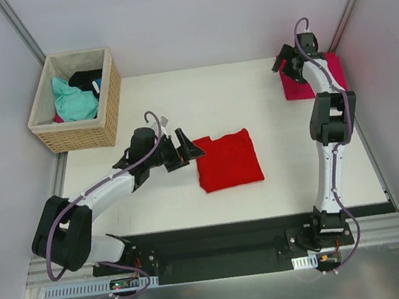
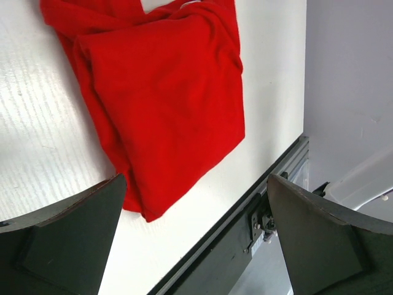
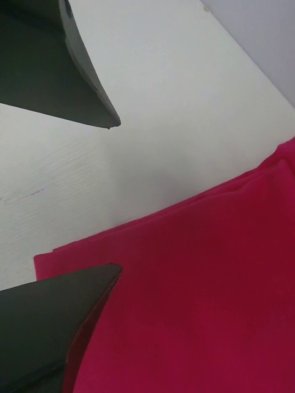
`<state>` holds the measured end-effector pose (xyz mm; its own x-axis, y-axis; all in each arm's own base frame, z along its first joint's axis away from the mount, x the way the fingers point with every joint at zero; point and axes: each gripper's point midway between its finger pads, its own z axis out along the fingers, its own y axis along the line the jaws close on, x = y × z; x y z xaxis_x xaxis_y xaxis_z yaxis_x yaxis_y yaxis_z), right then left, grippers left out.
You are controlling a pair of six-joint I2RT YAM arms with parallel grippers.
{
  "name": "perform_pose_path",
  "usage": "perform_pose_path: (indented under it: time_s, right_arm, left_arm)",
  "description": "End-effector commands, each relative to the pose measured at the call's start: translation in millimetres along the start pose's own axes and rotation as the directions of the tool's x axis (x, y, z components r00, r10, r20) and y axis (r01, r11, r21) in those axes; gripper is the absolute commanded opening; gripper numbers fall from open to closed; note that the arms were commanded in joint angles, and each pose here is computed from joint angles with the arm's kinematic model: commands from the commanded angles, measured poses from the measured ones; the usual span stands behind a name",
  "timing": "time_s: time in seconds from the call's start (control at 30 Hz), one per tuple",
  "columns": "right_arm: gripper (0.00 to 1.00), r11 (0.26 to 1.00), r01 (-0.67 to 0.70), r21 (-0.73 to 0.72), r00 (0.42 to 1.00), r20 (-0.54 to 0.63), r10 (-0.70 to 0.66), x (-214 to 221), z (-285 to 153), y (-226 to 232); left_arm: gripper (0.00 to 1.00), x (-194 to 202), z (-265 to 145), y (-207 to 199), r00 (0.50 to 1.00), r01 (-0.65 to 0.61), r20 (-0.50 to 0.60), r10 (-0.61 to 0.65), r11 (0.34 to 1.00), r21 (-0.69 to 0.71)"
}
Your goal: Fold and stack the t-shirts
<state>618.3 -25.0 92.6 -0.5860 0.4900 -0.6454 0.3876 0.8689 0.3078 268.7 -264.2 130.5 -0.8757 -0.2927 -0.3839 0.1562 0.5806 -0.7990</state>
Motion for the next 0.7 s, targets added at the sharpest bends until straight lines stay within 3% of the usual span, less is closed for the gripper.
perform_pose_path:
  time_s: [0.0,0.3,0.47,0.67]
  right_arm:
    - [0.97,0.998,-0.054,-0.023,0.997,-0.054,0.052,10.5,10.9,-5.6]
    - [0.96,0.98,-0.195,0.031,0.955,-0.221,0.197,70.7,16.4,-22.5]
    - [0.96,0.961,-0.275,0.03,0.924,-0.269,0.273,92.4,-5.5,-15.3]
    - [0.97,0.963,-0.26,0.069,0.911,-0.314,0.268,144.2,-39.9,-14.5]
  left_arm:
    - [0.99,-8.5,5.1,-4.1,1.0,-0.004,-0.005,0.004,0.998,0.057]
    - [0.99,-6.6,6.1,2.7,1.0,0.01,-0.009,-0.009,0.998,0.056]
    - [0.99,-1.7,2.4,4.4,1.0,0.024,-0.012,-0.023,0.998,0.058]
    - [0.99,0.2,-8.7,0.1,1.0,0.013,0.018,-0.014,0.997,0.071]
